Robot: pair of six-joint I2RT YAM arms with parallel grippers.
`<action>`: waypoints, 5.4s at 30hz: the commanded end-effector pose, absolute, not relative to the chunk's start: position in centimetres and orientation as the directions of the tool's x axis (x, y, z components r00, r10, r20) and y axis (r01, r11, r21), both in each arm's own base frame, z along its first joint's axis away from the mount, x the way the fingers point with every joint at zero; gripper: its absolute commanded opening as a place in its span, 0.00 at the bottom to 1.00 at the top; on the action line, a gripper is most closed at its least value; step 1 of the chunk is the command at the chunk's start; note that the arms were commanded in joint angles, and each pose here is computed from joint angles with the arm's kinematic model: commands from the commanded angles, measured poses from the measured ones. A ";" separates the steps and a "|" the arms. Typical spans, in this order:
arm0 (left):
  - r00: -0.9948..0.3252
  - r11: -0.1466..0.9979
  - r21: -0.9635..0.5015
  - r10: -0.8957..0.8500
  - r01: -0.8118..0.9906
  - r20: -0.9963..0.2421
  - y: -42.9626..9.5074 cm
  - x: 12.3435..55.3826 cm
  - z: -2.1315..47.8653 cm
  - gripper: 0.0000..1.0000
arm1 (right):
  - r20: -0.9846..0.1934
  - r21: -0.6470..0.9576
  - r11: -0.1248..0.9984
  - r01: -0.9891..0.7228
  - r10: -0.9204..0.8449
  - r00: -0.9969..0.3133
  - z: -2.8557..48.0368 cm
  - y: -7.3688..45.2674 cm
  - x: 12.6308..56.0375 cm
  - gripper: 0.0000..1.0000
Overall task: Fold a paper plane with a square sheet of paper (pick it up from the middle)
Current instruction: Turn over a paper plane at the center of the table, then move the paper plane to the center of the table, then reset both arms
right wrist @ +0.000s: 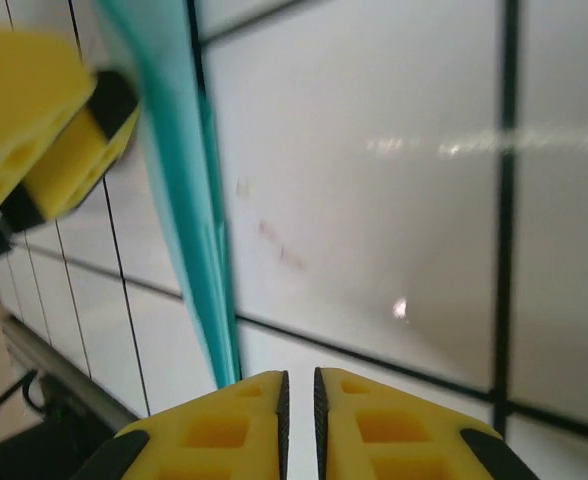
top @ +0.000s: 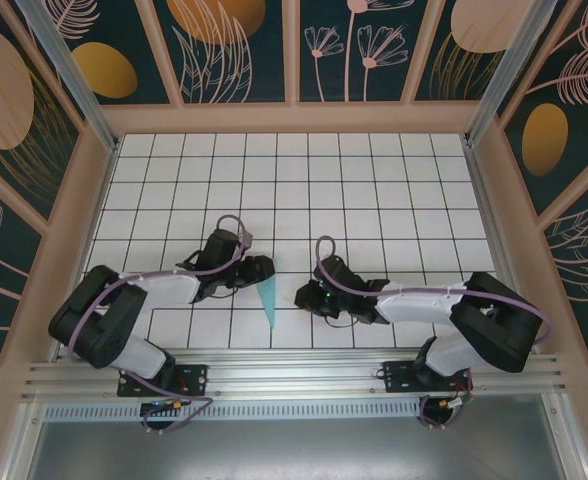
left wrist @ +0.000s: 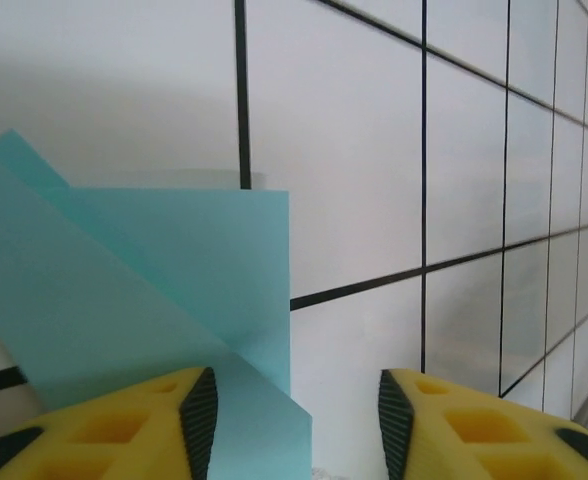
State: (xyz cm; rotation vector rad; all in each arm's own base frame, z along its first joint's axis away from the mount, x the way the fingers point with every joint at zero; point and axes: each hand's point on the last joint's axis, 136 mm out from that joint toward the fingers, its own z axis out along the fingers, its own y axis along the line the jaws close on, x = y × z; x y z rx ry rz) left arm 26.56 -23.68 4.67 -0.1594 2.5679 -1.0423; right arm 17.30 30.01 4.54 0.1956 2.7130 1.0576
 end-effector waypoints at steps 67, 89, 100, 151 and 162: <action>-0.868 0.971 -0.223 -0.181 -0.084 -0.463 -18.5 24.3 4.6 0.05 | -0.250 0.750 0.618 -0.234 -0.063 -0.966 5.1 40.4 20.0 0.46; -0.863 0.971 -0.222 -0.186 -0.089 -0.469 -18.1 24.2 4.7 0.04 | -0.263 0.547 0.791 -0.275 -0.149 -0.953 1.8 39.6 18.4 0.25; -0.802 0.916 -0.400 -0.269 -0.041 -0.534 -19.9 25.2 9.8 0.43 | -0.385 0.371 0.897 -0.240 -0.086 -0.919 5.4 36.7 21.9 0.09; -0.506 0.924 -0.298 -0.381 -0.240 -0.773 -8.5 27.7 14.4 0.77 | -0.765 0.083 0.995 0.063 0.104 -0.636 20.9 22.9 30.7 0.61; -0.225 0.847 -0.107 -0.258 -0.521 -0.940 3.4 30.4 17.2 0.98 | -0.942 -0.090 0.908 0.410 0.056 -0.331 18.1 -0.2 33.6 0.85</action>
